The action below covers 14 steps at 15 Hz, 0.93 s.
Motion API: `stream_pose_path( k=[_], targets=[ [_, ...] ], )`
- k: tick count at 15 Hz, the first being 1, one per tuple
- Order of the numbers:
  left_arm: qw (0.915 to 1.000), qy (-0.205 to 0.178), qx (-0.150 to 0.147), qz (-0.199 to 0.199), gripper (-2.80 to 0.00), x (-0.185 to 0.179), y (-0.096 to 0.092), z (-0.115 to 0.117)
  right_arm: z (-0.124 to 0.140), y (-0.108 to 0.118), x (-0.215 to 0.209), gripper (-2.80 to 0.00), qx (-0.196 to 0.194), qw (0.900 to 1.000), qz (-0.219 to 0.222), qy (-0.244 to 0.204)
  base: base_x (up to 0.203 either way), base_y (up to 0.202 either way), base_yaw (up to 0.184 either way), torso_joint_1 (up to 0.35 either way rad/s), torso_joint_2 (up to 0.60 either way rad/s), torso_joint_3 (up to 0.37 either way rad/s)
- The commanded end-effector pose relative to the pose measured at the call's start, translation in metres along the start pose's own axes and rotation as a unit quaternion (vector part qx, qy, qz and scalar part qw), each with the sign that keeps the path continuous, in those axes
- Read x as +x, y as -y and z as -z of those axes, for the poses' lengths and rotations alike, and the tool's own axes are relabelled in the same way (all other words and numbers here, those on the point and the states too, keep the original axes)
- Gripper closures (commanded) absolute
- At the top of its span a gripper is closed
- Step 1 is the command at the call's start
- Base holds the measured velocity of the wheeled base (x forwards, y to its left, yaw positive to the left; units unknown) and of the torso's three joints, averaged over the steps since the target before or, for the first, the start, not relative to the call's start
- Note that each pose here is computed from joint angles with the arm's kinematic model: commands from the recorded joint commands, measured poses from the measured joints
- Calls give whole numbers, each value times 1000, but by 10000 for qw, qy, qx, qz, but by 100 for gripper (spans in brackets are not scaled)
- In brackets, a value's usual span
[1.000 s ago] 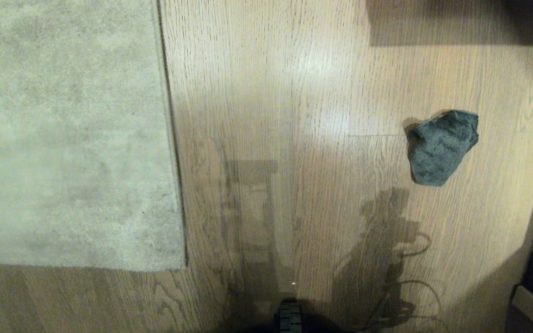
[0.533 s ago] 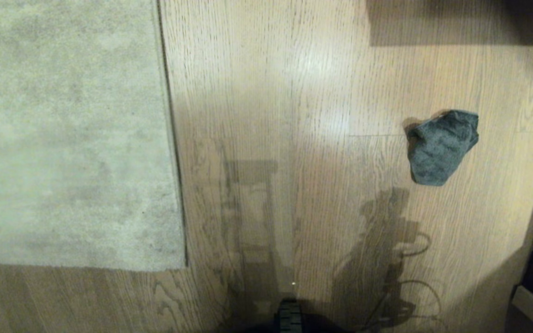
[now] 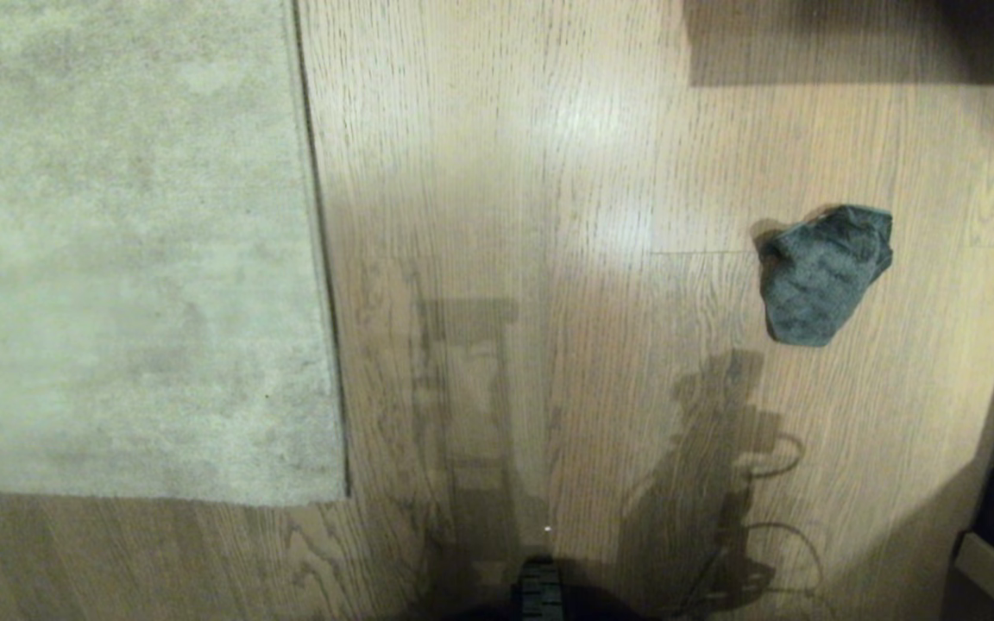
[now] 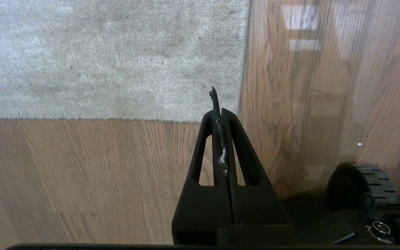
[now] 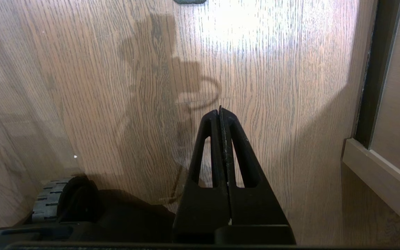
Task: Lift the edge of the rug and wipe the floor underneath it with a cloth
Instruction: Pick up the rag
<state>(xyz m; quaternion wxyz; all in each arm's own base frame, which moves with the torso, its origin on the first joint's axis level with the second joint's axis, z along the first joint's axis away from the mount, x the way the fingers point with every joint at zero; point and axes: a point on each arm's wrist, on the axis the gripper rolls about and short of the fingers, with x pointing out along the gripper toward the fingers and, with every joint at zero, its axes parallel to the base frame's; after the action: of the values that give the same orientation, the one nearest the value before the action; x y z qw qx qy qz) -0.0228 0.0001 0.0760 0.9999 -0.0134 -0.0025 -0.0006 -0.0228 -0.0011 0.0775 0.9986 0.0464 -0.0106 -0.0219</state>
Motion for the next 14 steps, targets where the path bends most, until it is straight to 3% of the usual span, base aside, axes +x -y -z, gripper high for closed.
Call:
stream_pose_path(
  k=[1,4,9,14],
  targets=[
    [10000,-9,-4,-6,0,0,0,0,0,0,0,0,6,10000,-1,4,0,0,0,0,0,0],
    [10000,-3,-4,10,0,0,0,0,0,0,0,0,-101,9999,-10,3,0,0,0,0,0,0],
    [10000,-4,-4,-3,0,0,0,0,1,-1,1,0,-750,9966,-254,-206,0,0,0,0,0,0],
    [10000,-3,-4,4,0,0,0,0,-34,-8,27,0,-793,9886,-867,-941,0,0,0,0,0,0]
  ],
)
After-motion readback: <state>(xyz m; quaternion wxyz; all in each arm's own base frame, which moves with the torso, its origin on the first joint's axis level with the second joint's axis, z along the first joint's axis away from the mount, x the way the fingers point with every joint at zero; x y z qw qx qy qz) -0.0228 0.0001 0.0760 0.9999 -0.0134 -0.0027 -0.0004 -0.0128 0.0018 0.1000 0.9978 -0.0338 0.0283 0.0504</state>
